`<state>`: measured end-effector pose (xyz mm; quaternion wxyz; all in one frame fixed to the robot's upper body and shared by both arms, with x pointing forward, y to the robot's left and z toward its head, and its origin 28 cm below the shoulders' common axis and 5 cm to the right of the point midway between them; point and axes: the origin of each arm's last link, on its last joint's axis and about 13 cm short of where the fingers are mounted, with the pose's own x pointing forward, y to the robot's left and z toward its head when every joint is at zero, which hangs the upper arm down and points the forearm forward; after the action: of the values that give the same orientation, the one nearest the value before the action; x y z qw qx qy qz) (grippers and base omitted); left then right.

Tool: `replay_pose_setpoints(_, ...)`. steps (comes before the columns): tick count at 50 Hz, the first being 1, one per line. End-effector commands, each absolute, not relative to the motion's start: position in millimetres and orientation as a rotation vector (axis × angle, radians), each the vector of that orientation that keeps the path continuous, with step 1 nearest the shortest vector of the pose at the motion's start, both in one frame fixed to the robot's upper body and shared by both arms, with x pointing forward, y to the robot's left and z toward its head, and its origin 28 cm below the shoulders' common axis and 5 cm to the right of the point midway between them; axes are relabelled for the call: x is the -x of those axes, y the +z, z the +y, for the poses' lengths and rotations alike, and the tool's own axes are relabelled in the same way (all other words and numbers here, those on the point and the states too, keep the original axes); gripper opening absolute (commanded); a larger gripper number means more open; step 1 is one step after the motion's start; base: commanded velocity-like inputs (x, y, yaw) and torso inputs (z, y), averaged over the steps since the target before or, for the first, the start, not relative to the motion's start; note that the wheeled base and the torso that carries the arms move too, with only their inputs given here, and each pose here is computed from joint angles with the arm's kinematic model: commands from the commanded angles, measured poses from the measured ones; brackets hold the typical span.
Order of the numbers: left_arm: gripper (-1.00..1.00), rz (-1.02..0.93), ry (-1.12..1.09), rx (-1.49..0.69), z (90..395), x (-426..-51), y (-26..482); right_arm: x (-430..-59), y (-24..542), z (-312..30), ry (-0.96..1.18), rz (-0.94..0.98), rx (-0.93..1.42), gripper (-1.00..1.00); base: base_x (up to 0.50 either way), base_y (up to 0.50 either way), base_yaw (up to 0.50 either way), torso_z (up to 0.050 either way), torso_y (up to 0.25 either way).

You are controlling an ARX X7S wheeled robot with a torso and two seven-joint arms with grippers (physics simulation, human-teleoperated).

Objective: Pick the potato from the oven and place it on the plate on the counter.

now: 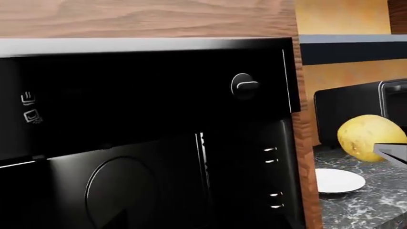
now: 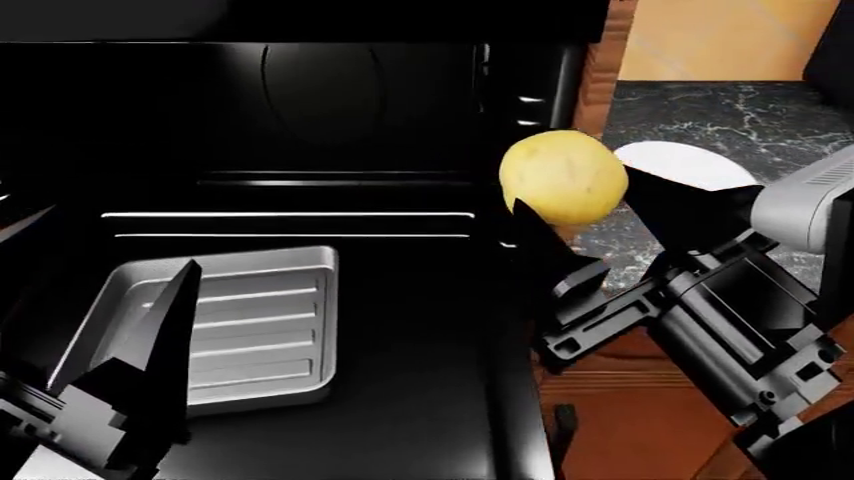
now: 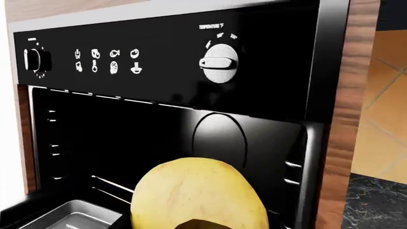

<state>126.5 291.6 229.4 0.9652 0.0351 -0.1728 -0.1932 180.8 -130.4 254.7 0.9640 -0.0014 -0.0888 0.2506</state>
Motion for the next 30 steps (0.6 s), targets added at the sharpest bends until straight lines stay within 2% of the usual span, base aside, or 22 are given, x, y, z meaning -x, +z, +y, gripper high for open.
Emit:
replay_pose_setpoints(1, 1.0, -0.35, -0.391, -0.073, 291.7, -126.5, 229.1, -181.7, 254.1, -131.1, 0.504, -0.192, 0.015, -1.0, -0.04, -0.41, 0.0, 0.0, 0.0)
replay_pose_setpoints(30, 1.0, -0.352, -0.395, -0.073, 290.4, -125.8, 231.3, -183.2, 252.8, -130.4, 0.507, -0.191, 0.015, -1.0, -0.05, -0.41, 0.0, 0.0, 0.0)
